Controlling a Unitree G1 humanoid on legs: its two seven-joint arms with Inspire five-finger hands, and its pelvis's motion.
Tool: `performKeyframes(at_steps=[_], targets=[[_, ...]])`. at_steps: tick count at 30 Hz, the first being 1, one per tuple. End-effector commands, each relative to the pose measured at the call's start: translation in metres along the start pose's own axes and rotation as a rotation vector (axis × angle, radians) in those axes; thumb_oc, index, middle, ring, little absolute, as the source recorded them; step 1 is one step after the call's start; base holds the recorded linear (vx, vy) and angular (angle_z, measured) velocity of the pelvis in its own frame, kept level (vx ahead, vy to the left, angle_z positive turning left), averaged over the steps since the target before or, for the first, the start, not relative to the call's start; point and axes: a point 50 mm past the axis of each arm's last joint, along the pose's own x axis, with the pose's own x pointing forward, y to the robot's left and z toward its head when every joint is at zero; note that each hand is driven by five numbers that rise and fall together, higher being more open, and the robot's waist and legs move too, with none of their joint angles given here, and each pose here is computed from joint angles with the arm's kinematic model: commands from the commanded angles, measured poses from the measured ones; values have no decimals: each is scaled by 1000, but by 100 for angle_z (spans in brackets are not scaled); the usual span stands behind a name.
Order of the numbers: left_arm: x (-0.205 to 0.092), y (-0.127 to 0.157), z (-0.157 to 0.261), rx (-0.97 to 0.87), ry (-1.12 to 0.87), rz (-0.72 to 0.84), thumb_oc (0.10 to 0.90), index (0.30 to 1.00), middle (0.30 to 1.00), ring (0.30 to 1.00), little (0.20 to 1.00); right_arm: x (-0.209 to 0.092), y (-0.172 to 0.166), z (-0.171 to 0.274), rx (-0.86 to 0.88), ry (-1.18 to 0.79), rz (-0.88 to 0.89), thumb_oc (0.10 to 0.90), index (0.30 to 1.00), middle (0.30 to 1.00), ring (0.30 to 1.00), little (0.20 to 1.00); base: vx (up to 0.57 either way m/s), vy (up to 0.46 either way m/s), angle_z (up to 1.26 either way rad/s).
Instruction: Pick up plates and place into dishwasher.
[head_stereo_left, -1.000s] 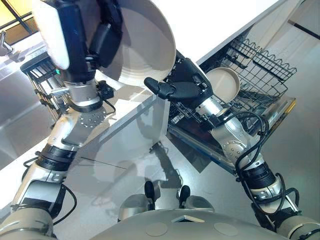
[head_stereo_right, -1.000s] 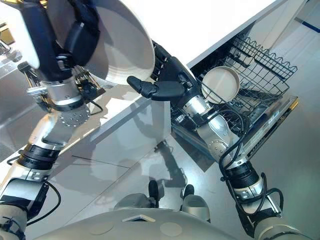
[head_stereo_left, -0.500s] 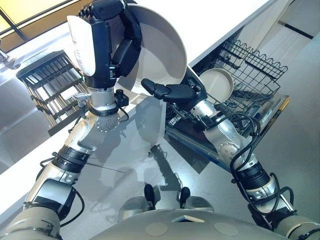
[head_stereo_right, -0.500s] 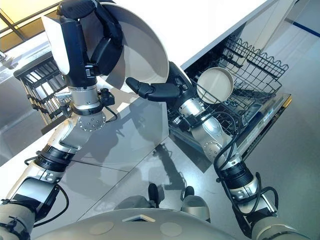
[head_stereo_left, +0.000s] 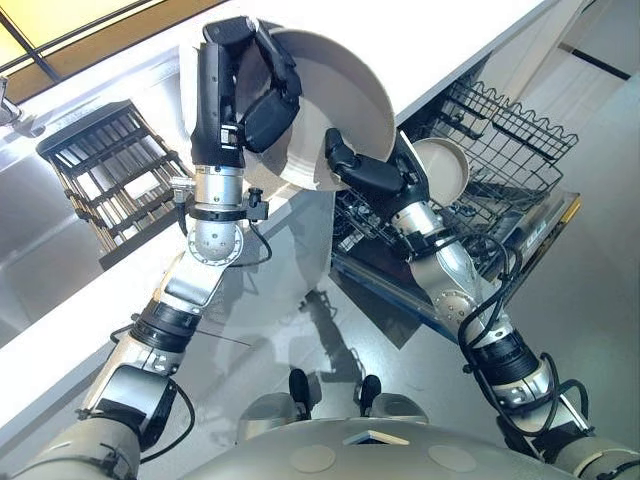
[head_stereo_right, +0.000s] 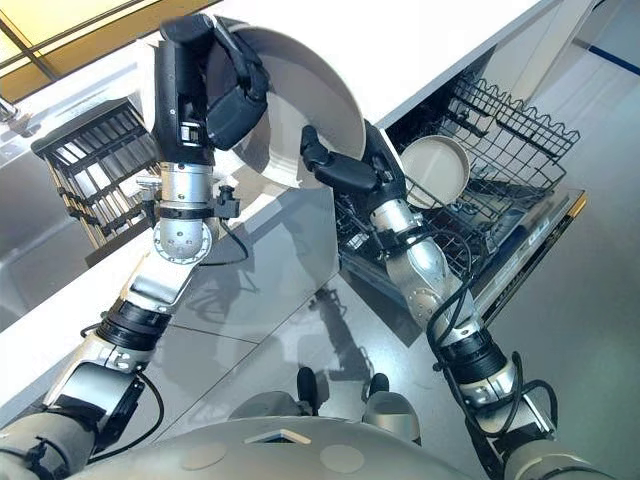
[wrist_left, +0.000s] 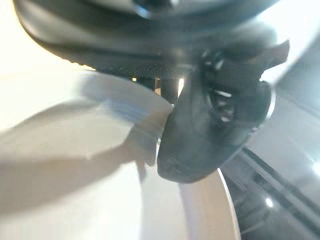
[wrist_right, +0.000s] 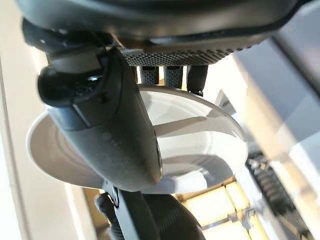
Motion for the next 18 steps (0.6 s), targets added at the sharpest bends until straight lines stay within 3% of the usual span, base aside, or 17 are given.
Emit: performKeyframes(at_steps=[1,2,3,8,18], targets=[[-19,-72,12,-481,-25,-420,243,422,422,422,343,20,19,66,166,-424,47,100,300,300,300,200,0,0,0],[-22,-72,10,-504,3,-436,707,820,820,820,807,20,16,68,165,-435,31,100,300,300,300,200,0,0,0],[-23,-71,7,-520,22,-436,800,900,900,900,900,19,12,71,160,-448,14,100,300,300,300,200,0,0,0],[-24,-54,2,-560,65,-424,800,900,900,900,900,14,-12,85,98,-526,-104,100,300,300,300,200,0,0,0],[-8,40,18,-215,-3,-202,800,900,900,900,900,-30,-89,130,-212,-757,-570,100,300,300,300,200,0,0,0]])
